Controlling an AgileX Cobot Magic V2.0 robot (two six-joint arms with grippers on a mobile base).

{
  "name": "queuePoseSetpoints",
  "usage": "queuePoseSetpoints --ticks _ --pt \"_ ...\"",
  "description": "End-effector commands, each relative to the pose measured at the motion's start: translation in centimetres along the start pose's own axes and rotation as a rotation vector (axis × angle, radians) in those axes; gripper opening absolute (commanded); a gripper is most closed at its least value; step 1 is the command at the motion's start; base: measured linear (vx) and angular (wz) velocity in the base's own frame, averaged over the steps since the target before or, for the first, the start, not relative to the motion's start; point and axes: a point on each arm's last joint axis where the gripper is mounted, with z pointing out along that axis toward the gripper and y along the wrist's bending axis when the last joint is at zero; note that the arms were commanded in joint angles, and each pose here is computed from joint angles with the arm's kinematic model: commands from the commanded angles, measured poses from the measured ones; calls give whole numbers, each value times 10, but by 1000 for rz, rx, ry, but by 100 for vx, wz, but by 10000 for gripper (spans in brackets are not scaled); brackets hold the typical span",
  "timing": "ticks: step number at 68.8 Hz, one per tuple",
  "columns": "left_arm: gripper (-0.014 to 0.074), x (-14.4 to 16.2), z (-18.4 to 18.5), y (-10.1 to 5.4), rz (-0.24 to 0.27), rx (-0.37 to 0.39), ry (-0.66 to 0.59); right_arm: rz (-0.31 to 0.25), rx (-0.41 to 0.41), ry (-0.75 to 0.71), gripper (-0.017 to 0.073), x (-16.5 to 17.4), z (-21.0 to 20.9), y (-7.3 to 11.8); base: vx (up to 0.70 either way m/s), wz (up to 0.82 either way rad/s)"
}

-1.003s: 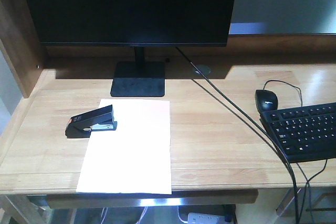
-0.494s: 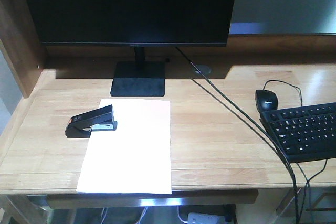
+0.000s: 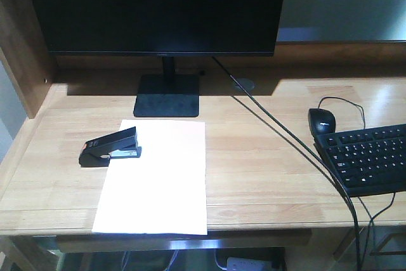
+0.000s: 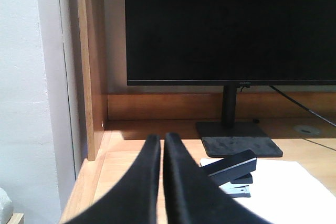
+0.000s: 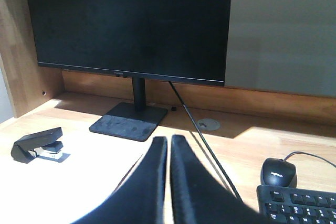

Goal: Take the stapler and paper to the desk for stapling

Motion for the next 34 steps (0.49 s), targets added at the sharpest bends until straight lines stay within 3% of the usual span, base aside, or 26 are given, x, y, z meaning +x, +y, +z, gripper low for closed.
queuePoseSetpoints --ticks 1,4,13,27,34 --pt "-7 3 0 0 -11 -2 -50 36 -36 -41 -9 -11 0 3 0 0" --pt "-7 3 0 0 -11 -2 -50 92 -34 -26 -9 -10 0 3 0 0" --pt "-7 3 0 0 -11 -2 -50 80 28 -7 -9 -8 -1 0 0 0" --pt "-7 3 0 0 -11 -2 -48 -69 169 -108 -9 -4 0 -8 0 0" --pt "-7 3 0 0 -11 -2 -48 -75 253 -170 -9 6 -3 -13 0 0"
